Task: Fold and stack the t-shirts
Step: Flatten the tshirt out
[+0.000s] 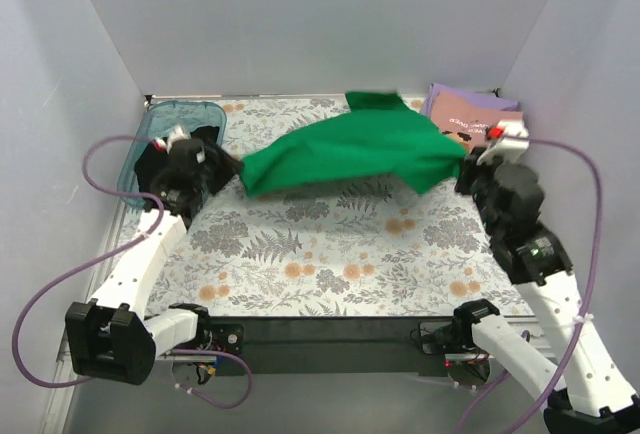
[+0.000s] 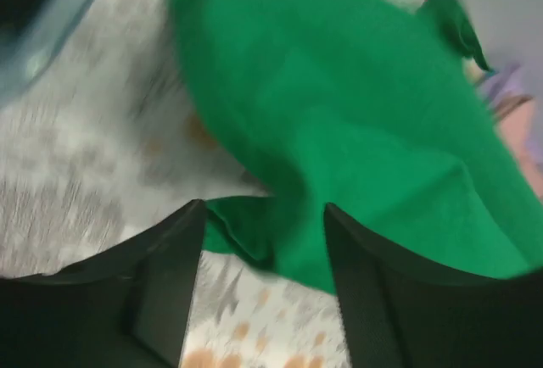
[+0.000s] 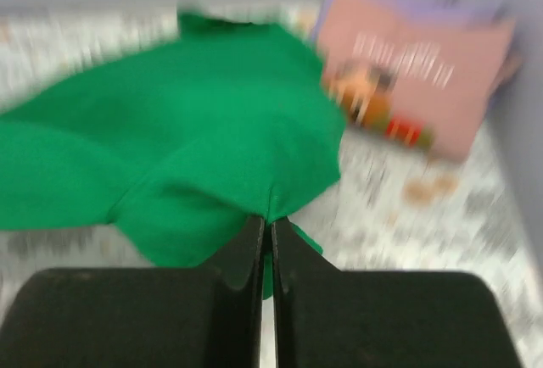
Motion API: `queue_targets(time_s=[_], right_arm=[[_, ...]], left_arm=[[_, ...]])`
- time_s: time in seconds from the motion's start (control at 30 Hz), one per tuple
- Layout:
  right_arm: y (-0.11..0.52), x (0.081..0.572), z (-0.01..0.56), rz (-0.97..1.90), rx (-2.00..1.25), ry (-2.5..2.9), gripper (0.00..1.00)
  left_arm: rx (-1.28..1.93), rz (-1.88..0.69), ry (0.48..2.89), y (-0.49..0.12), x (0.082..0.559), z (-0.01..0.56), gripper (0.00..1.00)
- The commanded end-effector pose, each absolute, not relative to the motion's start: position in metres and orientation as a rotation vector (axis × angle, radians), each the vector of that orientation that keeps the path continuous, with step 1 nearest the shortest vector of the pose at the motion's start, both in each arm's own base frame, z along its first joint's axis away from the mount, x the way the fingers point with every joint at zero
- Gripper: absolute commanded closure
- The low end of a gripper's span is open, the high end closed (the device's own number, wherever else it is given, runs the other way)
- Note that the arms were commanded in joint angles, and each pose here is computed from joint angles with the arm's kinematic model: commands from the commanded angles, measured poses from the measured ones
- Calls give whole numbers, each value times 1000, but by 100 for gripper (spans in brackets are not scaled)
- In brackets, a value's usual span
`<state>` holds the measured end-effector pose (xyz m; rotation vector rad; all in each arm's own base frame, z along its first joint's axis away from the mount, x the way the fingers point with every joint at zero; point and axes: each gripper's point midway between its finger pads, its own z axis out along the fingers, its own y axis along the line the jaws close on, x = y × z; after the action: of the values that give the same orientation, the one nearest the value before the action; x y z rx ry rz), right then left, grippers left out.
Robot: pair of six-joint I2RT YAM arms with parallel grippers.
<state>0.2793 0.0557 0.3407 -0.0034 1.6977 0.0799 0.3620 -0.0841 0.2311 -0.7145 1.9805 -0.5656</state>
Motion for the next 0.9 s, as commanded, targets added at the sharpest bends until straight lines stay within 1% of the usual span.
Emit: queue_targets(time_s=[0.0,0.03,0.07,0.1,0.13,0.17,0.2,0.23,0.27,0.3,0.33,0.5,0.57,0.67,0.7,0.77,0.8,0.83,0.87], right_arm=[[72,241,213,230,49,2030,95],[73,231,197,256,62,2063,92],[70,223,179,266,147,2117,87],[61,209,159,215,185,2198,83],[48,205,151,143,243,2213,79],[41,202,151,108,296,2214,72],[36,200,156,88,336,2212,47],[31,200,160,63,357,2196,26],[31,201,164,70,354,2186,12],[32,201,167,79,351,2178,3],[34,201,170,92,349,2174,2],[42,200,162,129,302,2204,2],[48,199,149,152,268,2243,2],[55,201,129,158,242,2301,2],[56,201,123,154,248,2325,2],[56,201,114,141,260,2347,2],[55,202,109,131,267,2358,2],[55,202,106,129,272,2364,2],[56,204,105,132,276,2358,2]], left_arm=[[-839,-706,2134,-102,308,168,39],[-905,-691,2182,-100,294,147,36],[-985,-643,2232,-95,278,123,29],[-1062,-575,2282,-88,263,110,27],[-1131,-508,2264,-78,258,107,27],[-1153,-481,2254,-73,258,115,27],[-1177,-436,2287,-70,247,112,27],[-1184,-416,2278,-66,245,115,27],[-1187,-417,2281,-66,243,117,27],[-1177,-420,2289,-67,240,119,27],[-1165,-429,2296,-68,239,119,27],[-1135,-469,2423,-82,223,103,24],[-1113,-473,2463,-90,218,96,23],[-1087,-458,2530,-110,208,83,20],[-1117,-383,2529,-108,208,74,20],[-1096,-347,2575,-118,199,64,20],[-1114,-338,2578,-120,199,59,20],[-1131,-294,2589,-118,198,51,23],[-1147,-279,2584,-117,199,47,29]])
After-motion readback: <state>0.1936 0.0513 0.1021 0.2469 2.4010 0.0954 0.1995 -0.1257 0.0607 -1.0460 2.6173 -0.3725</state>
